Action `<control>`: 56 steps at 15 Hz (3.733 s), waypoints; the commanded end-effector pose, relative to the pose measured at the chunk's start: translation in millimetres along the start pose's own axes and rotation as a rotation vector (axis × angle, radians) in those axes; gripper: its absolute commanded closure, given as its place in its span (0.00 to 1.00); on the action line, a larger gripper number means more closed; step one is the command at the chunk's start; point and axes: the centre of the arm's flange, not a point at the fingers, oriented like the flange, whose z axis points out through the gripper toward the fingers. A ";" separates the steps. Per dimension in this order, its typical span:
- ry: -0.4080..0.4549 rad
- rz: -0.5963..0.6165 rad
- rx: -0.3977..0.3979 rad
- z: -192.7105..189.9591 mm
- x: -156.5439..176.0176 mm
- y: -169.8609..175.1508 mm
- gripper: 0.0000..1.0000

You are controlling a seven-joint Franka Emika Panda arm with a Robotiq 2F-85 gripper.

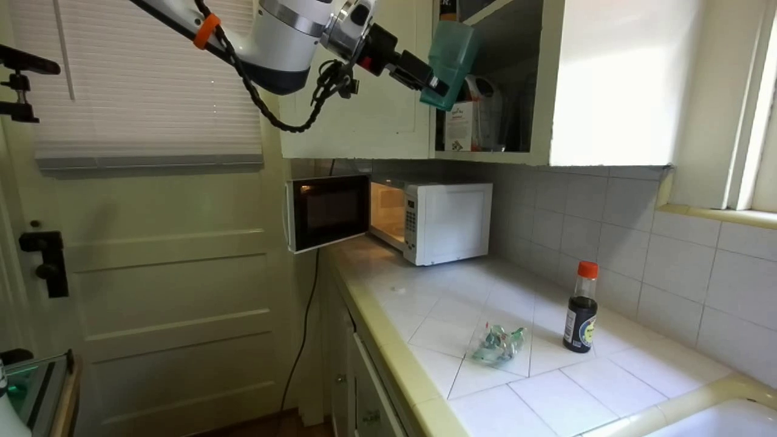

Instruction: Move the blue cup to the bottom shelf

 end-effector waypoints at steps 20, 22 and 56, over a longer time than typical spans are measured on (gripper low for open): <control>0.333 -0.010 -0.372 114.7 -79.2 -68.6 0.22; 0.339 -0.002 -0.370 112.3 -75.4 -69.0 0.47; 0.260 -0.093 -0.294 154.3 -42.0 -73.3 0.47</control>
